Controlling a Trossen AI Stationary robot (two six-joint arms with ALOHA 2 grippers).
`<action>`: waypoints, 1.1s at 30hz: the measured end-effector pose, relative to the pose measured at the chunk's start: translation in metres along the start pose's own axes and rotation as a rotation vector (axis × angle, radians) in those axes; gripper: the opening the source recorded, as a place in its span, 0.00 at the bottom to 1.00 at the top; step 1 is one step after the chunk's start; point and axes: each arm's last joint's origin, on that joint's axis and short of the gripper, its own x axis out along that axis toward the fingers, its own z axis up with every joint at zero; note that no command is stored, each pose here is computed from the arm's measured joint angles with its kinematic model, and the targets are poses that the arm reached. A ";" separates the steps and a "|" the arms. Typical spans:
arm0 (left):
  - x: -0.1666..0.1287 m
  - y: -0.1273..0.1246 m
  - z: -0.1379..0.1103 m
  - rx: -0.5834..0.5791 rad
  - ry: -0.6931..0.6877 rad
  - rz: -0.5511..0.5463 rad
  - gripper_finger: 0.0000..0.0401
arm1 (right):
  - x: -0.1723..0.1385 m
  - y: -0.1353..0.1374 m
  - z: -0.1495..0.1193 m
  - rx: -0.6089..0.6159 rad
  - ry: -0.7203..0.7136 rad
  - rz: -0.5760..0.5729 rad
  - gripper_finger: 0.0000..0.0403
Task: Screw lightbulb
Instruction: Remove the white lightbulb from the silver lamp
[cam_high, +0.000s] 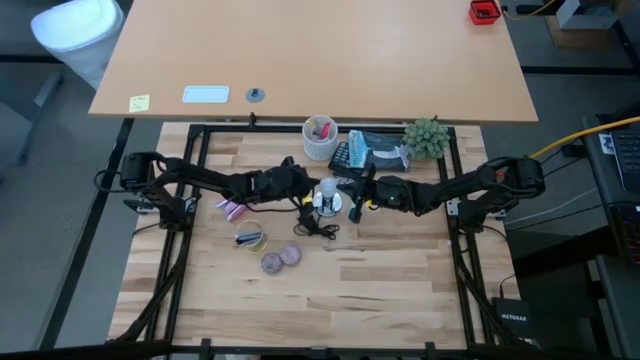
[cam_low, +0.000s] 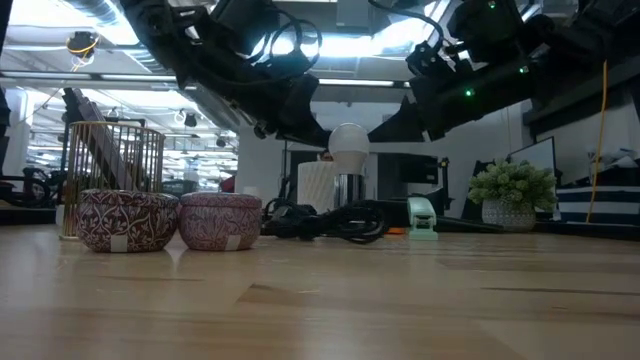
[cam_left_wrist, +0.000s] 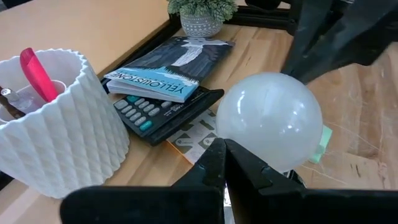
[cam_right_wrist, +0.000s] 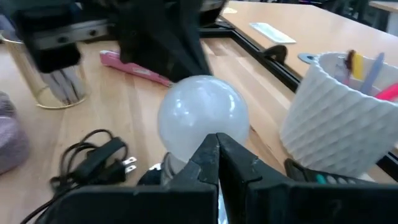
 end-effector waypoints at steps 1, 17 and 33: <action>0.000 -0.001 0.000 0.000 0.000 -0.002 0.00 | 0.000 0.000 0.000 0.001 0.005 -0.008 0.01; -0.008 -0.025 -0.002 0.055 0.000 -0.101 0.00 | 0.001 -0.003 -0.002 0.014 0.029 -0.089 0.01; -0.021 -0.015 0.018 0.092 -0.093 0.039 0.00 | -0.032 -0.012 0.040 -0.092 -0.148 -0.078 0.01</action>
